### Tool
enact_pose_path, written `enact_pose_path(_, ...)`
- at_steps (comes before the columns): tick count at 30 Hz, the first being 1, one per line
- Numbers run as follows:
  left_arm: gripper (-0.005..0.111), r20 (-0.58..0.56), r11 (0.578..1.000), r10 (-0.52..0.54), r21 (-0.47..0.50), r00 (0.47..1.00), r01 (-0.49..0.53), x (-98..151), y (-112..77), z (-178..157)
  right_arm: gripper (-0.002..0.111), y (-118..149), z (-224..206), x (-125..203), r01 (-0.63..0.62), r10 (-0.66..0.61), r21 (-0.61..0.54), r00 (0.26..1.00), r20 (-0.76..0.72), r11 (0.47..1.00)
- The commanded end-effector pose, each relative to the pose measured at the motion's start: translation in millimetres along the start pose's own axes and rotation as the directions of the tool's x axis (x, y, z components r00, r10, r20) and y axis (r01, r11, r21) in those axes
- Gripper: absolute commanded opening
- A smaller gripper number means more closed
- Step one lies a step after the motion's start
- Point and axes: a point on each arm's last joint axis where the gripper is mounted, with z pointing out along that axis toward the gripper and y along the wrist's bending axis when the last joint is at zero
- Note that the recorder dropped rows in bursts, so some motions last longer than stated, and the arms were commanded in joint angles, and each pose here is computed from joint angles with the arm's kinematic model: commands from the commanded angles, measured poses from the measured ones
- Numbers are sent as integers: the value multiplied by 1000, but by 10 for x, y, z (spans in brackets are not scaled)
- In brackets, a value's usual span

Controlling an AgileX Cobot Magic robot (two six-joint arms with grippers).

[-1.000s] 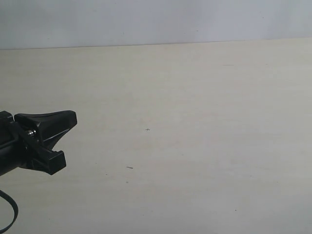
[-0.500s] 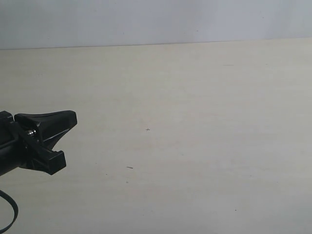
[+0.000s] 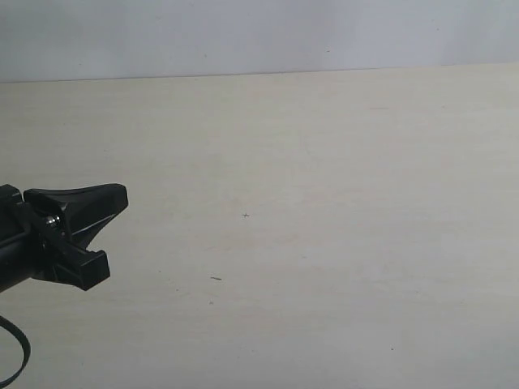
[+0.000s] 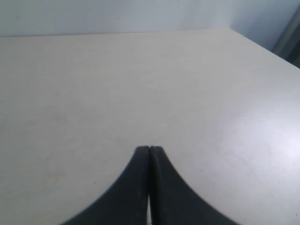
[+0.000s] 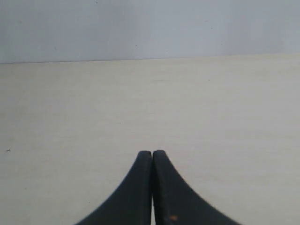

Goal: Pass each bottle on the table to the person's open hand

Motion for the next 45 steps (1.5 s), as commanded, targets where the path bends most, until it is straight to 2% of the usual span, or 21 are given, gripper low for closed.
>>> enact_pose_path(1, 0, 11, 1000, 0, 2, 1000, 0, -10, -1, -13, 0, -4, -1, 5, 0, 0, 7, 1000, 5, 1000)
enact_pose_path(13, 0, 21, 1000, 0, 3, 1000, -1, -25, -4, -25, 0, -5, -1, 5, 2, -2, 7, 1000, 5, 1000)
enact_pose_path(14, 0, 52, 997, 75, -6, 996, -75, -73, 8, -63, 0, -5, -1, 5, 2, -2, 7, 1000, 5, 1000)
enact_pose_path(16, 0, 68, 993, 102, -60, 993, -98, -146, 73, -189, 0, -5, -1, 5, 2, -2, 7, 1000, 5, 1000)
enact_pose_path(18, 0, 43, 986, 41, -161, 998, -34, -181, 188, -401, 0, -5, -1, 5, 2, -2, 7, 1000, 5, 1000)
enact_pose_path(20, 0, 43, 965, -1, -262, 999, 13, -193, 277, -633, 0, -5, -1, 5, 2, -2, 7, 1000, 5, 1000)
enact_pose_path(23, 0, 107, 922, -6, -385, 994, 47, -210, 340, -953, 0, -4, -1, 5, -1, 1, 6, 1000, 5, 1000)
enact_pose_path(28, 0, 163, 862, 3, -501, 987, 80, -138, 363, -1222, 0, -4, -1, 5, -1, 1, 6, 1000, 5, 1000)
enact_pose_path(32, 0, 210, 843, 53, -534, 976, 69, 18, 364, -1307, 0, -5, -1, 5, 2, -2, 7, 1000, 5, 1000)
enact_pose_path(36, 0, 230, 840, 84, -539, 969, 55, 155, 364, -1331, 0, -5, -1, 5, 2, -2, 7, 1000, 5, 1000)
enact_pose_path(41, 0, 211, 834, 101, -550, 972, 33, 325, 399, -1305, 0, -5, -1, 5, 2, -2, 7, 1000, 5, 1000)
enact_pose_path(45, 0, 199, 830, 91, -557, 976, 36, 357, 399, -1320, 0, -5, -1, 5, 2, -2, 7, 1000, 5, 1000)
